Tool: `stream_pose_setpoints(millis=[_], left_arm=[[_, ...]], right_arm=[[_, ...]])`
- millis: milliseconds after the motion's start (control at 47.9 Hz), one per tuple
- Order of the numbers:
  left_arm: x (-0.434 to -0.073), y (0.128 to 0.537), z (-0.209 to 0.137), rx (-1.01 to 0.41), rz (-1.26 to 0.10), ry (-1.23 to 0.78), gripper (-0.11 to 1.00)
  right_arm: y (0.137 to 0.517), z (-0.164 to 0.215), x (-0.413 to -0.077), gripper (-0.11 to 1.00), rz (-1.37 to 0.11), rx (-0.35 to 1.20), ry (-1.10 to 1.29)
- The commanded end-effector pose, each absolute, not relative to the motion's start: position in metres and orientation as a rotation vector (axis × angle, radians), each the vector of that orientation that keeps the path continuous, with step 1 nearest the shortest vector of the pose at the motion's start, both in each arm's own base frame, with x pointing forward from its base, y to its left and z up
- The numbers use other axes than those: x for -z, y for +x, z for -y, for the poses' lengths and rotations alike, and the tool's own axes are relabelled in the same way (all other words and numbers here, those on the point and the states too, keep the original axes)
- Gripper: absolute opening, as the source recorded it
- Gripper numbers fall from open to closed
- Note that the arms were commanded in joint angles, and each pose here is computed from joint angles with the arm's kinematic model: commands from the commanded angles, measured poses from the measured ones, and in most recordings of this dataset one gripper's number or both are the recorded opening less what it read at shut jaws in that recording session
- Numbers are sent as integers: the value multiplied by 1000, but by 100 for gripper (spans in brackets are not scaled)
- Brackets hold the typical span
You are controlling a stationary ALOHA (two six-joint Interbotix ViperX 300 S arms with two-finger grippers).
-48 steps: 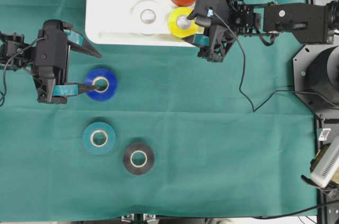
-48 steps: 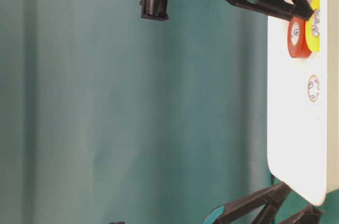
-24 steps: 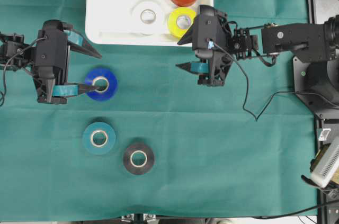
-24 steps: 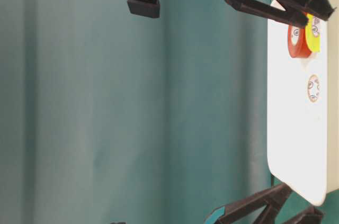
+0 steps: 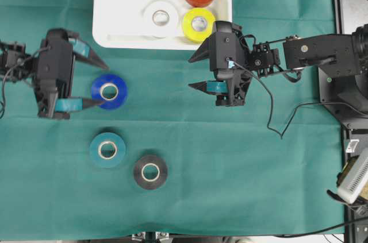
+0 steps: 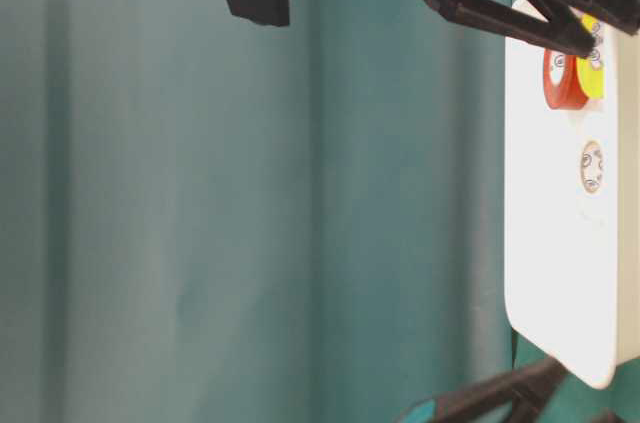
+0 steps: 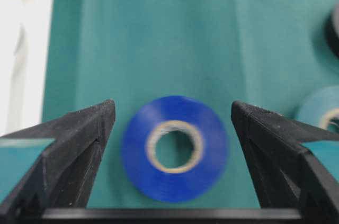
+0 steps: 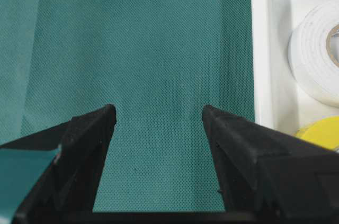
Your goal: Put the tape alternately from left to right into the white case.
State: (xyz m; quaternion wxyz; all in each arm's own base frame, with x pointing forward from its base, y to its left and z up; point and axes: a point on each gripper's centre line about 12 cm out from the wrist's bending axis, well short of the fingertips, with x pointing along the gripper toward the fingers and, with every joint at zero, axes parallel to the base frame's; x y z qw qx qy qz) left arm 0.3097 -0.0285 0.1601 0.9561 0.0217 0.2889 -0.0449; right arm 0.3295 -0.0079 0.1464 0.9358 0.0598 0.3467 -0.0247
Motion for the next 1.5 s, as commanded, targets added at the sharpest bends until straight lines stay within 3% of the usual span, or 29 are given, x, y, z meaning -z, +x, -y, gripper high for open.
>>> stream_pose_setpoints(millis=[0, 564, 982, 1274, 1483], left_arm=[[-165, 310, 44, 134, -576, 41, 73], [-162, 309, 76, 212, -589, 8, 72], [-127, 342, 98, 242, -704, 38, 72], [-108, 346, 103, 244, -859, 63, 72], [-111, 356, 107, 247, -862, 65, 72]], right_arm=[[331, 6, -165, 76, -645, 39, 122], [330, 5, -164, 76, -650, 38, 122], [330, 5, -164, 76, -650, 36, 121], [331, 5, -165, 76, -645, 36, 121], [330, 5, -164, 76, -650, 37, 123]])
